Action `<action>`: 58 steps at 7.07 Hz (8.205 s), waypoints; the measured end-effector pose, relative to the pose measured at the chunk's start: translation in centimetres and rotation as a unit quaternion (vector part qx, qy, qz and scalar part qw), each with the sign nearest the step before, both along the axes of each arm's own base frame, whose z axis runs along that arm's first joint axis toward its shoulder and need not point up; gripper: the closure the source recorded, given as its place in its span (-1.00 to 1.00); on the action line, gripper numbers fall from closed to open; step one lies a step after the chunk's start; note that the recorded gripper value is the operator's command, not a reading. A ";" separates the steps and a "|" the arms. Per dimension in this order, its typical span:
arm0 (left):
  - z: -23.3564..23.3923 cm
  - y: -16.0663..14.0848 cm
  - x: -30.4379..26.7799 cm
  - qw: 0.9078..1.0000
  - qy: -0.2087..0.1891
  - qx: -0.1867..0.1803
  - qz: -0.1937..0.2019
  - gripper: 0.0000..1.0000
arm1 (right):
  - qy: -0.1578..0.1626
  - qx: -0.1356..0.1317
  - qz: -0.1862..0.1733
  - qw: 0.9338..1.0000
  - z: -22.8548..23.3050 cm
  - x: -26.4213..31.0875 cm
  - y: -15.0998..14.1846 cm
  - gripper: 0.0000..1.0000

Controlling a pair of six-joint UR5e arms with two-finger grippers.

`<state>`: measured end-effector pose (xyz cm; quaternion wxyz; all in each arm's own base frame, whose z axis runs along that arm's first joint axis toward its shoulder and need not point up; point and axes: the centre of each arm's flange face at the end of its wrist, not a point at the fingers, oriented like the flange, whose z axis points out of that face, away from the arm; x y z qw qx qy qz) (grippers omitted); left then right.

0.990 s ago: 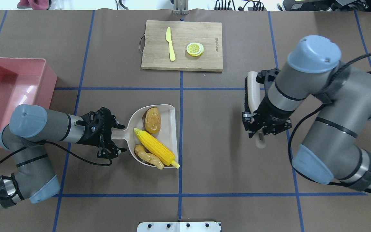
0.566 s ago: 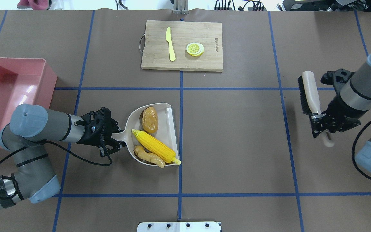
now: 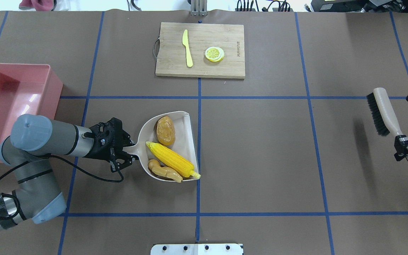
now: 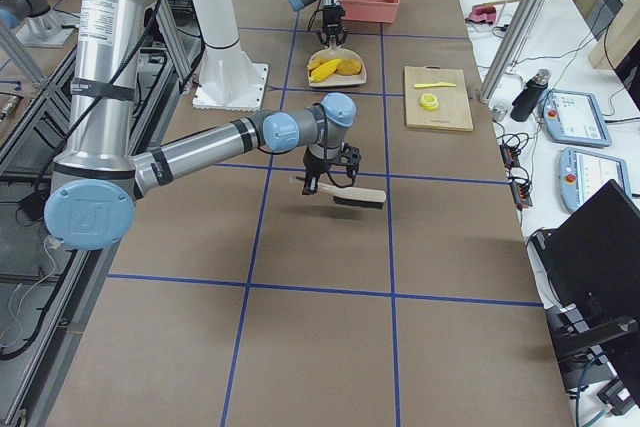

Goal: Sweep and dump trash into bin
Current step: 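Lift the brush away and return it to the table edge with the right gripper, then lift the loaded dustpan with the left gripper and carry it over the pink bin, then tilt the dustpan with the left gripper to dump the food into the bin, then carry the empty dustpan back and lower it onto the table with the left gripper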

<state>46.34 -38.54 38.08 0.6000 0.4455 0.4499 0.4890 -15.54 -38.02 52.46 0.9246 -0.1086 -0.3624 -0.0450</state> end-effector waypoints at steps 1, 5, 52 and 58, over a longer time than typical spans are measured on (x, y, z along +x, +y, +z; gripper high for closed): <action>-0.1 0.0 0.0 1.000 0.000 0.000 0.000 1.00 | -0.007 0.012 -0.003 1.000 3.7 1.1 1.1 1.00; -0.9 0.1 -1.2 1.000 -0.003 0.017 -0.001 1.00 | -0.034 0.024 0.008 0.999 12.8 4.3 4.2 1.00; 3.7 -11.6 -20.0 0.994 -0.083 0.075 -0.006 1.00 | 0.075 0.018 0.166 0.983 13.0 22.5 -5.1 -1.00; -1.2 -3.6 -3.0 0.993 -0.084 0.079 0.002 1.00 | 0.075 0.019 0.167 0.983 13.0 22.5 -5.1 -1.00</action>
